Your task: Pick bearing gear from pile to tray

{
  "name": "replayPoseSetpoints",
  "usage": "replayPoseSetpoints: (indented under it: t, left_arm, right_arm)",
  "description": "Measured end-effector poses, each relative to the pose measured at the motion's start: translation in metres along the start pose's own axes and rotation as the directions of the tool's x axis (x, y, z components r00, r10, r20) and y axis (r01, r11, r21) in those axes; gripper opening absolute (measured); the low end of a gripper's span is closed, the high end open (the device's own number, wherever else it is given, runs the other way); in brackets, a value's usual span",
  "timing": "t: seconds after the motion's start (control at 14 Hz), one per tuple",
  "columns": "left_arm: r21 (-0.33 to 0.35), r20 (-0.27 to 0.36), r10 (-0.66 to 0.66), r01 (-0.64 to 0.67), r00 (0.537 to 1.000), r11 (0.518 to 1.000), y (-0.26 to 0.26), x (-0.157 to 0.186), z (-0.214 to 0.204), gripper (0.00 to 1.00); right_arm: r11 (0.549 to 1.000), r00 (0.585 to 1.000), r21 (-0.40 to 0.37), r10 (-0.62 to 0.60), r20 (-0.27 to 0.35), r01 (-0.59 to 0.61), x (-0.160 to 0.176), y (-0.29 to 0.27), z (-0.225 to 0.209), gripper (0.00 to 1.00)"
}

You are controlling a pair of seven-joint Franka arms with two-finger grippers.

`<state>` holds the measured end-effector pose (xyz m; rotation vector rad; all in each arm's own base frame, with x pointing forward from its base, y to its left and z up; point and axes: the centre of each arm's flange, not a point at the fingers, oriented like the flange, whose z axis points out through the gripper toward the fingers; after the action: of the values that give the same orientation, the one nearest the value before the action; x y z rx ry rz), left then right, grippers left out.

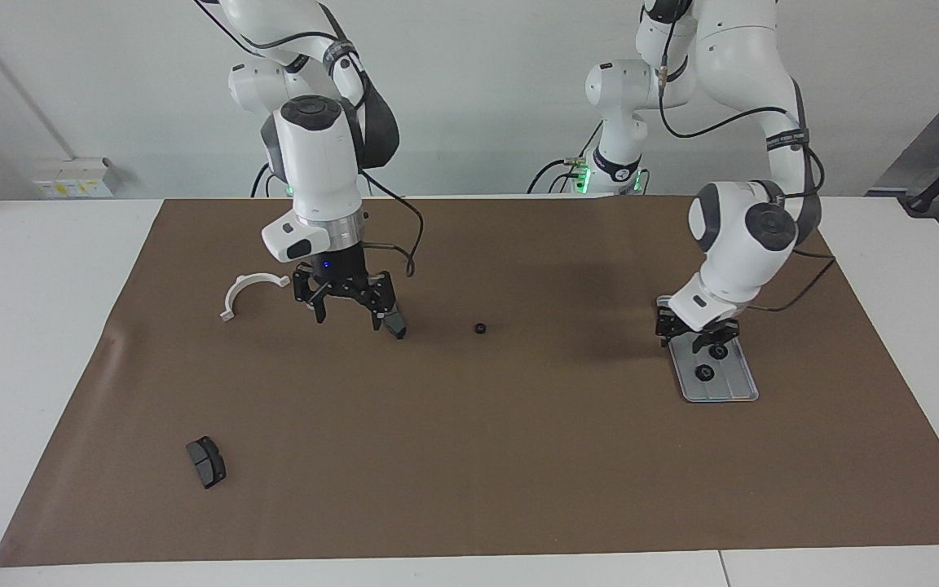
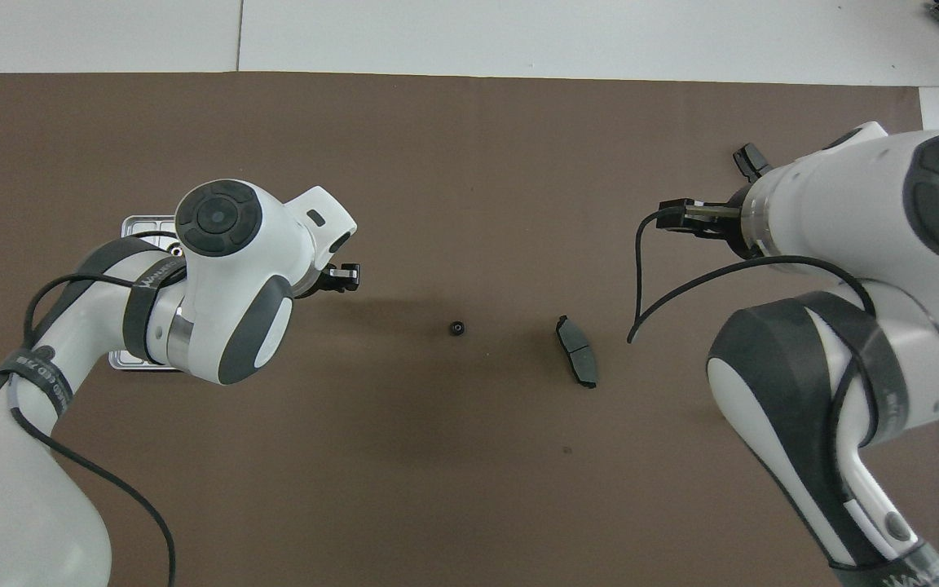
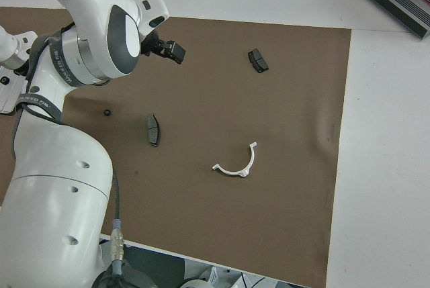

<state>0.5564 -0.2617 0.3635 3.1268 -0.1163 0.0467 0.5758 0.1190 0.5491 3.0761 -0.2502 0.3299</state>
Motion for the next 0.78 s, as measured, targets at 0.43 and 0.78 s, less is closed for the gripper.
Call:
replayPoseSetpoints:
  t: [0.43, 0.78]
  left_arm:
    - [-0.034, -0.025, -0.087, 0.086, 0.996, 0.996, 0.108, -0.004, 0.005, 0.55]
    - [-0.036, -0.014, -0.084, 0.083, 0.996, 0.996, 0.145, -0.007, 0.024, 0.55]
  right_arm:
    - [0.999, 0.994, 0.016, -0.039, 0.107, 0.037, 0.004, 0.082, -0.043, 1.0]
    - [0.996, 0.985, 0.019, -0.085, 0.152, 0.083, 0.007, 0.121, -0.085, 1.0]
